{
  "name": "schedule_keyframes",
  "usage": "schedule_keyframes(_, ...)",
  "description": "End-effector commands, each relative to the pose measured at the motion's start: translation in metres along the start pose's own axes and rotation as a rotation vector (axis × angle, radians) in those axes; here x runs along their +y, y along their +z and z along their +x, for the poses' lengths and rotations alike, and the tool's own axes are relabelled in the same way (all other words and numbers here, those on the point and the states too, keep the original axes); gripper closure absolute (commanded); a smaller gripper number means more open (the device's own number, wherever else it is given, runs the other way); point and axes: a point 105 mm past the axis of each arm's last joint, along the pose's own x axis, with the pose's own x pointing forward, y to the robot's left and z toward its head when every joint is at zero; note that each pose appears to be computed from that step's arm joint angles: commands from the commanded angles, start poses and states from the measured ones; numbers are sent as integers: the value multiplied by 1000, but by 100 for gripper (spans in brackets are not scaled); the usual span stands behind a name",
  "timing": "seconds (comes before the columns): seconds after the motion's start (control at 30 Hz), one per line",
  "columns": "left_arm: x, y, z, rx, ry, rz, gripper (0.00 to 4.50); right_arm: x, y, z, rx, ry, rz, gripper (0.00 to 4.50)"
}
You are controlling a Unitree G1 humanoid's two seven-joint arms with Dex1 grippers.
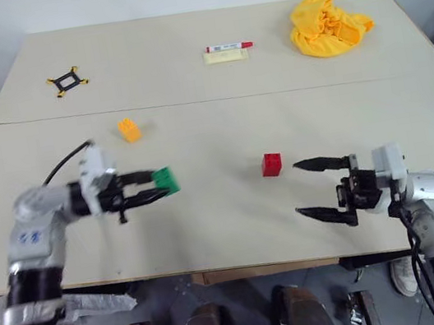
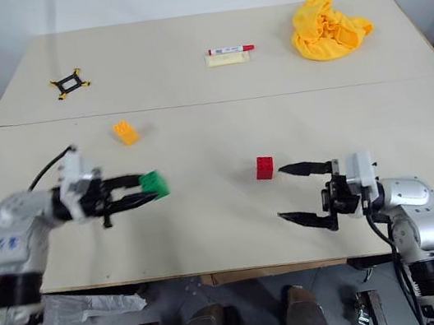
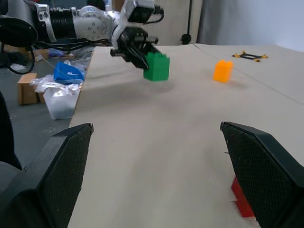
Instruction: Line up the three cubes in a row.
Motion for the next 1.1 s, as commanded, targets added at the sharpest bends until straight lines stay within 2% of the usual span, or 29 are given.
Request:
schedule_keyframes(0.03,14,-13,31,66,-56,36,302,-8,16,-10,5,-56,-71,0)
schedule_keyframes(0.23,33,-34,64,129,-91,18,302,-13,20,-16,29,-85,-111,0)
schedule_keyframes(0.6,37,-47,69,183,-101,10,302,1,15,-17,34,-131,-101,0)
schedule_keyframes(0.67,35,-40,67,132,-121,18,231,3,14,-14,29,-127,-89,0)
schedule_keyframes(0.8,44,-25,45,54,-57,78,119,1,13,-5,16,-112,-81,0)
schedule_keyframes(0.93,35,-18,6,-50,13,90,2,-6,12,6,-16,-119,-43,0)
schedule_keyframes(1.03,23,-18,-28,-101,197,99,2,-13,15,15,-67,-134,-37,0)
schedule_keyframes(1.1,17,-11,-56,-184,426,88,2,-14,16,21,-93,-118,-51,0)
